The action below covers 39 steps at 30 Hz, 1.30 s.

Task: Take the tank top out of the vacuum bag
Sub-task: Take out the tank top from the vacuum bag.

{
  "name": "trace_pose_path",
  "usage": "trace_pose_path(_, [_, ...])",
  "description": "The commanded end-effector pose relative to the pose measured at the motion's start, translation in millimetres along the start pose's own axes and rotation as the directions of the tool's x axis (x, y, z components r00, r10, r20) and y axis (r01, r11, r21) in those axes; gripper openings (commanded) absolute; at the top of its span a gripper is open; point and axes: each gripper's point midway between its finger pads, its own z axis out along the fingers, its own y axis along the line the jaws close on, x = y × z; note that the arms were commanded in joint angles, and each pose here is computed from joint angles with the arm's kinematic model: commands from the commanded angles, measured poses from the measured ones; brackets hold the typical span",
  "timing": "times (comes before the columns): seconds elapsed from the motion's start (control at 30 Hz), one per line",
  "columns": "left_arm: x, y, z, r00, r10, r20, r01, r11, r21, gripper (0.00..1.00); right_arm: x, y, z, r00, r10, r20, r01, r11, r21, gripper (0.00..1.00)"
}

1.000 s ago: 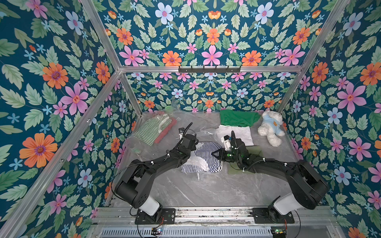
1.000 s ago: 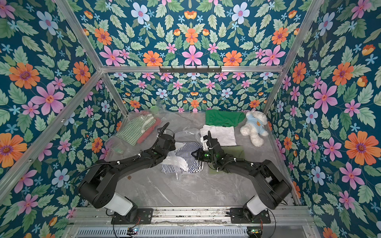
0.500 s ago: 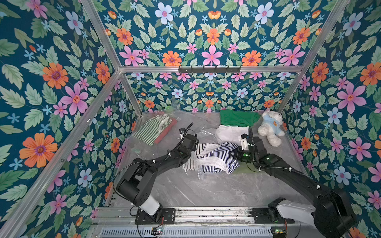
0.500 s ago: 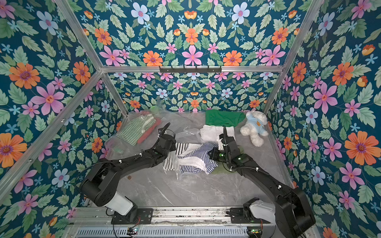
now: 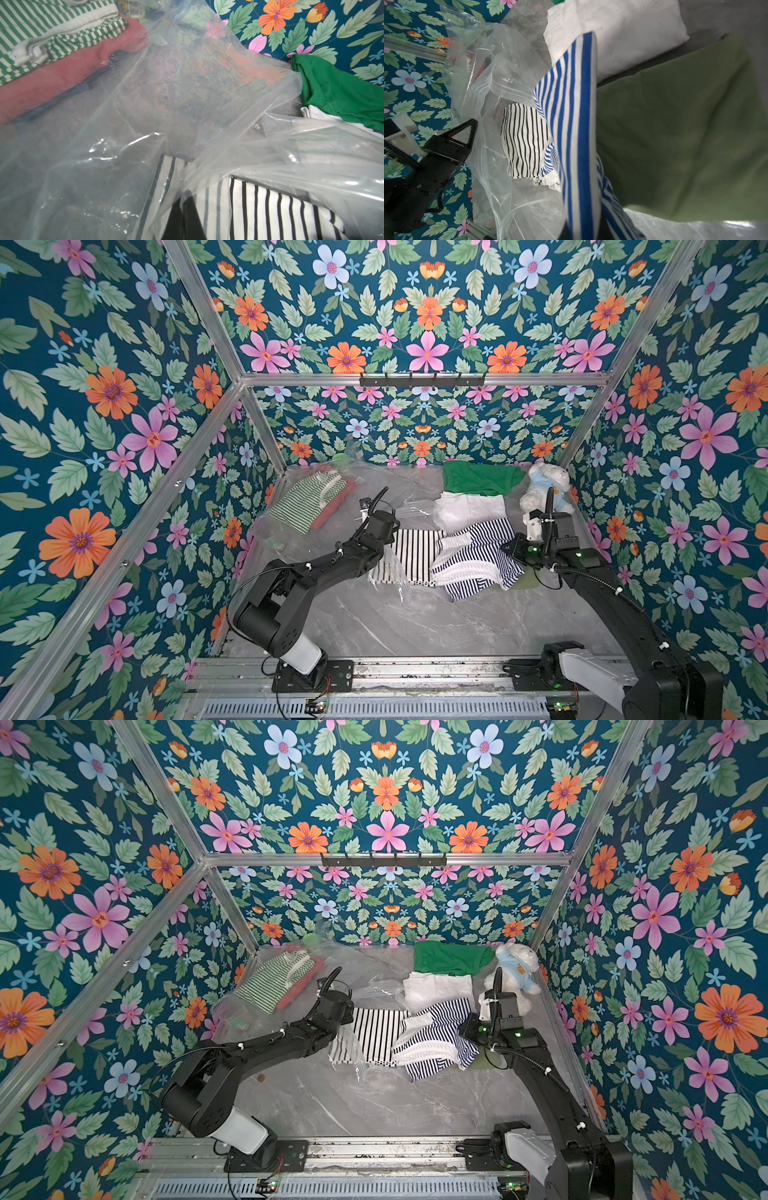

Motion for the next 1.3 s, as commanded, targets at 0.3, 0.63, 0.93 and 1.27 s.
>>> trace_pose_path(0.3, [-5.5,16.4,-1.9,1.000,0.003,0.030,-0.001,0.998,-0.058,0.00,4.8,-57.2,-17.6,0.996,0.081,-0.044,-0.071,0.977,0.200,0.00])
trace_pose_path(0.63, [-11.3,48.8,-7.6,0.999,-0.005,0.046,0.012,0.991,-0.136,0.00,11.1,-101.4,6.1,0.989,0.141,-0.047,-0.120,0.944,0.306,0.00])
trace_pose_path(0.93, [-22.0,79.6,-19.8,0.997,0.004,0.073,0.013,0.974,-0.227,0.00,-6.0,-114.2,14.1,0.992,0.126,0.002,-0.119,0.927,0.355,0.03])
trace_pose_path(1.27, [-25.3,86.2,-24.3,0.996,-0.018,0.082,0.035,0.976,-0.216,0.00,-26.1,-127.3,-9.1,0.991,0.064,0.116,-0.111,0.878,0.465,0.91])
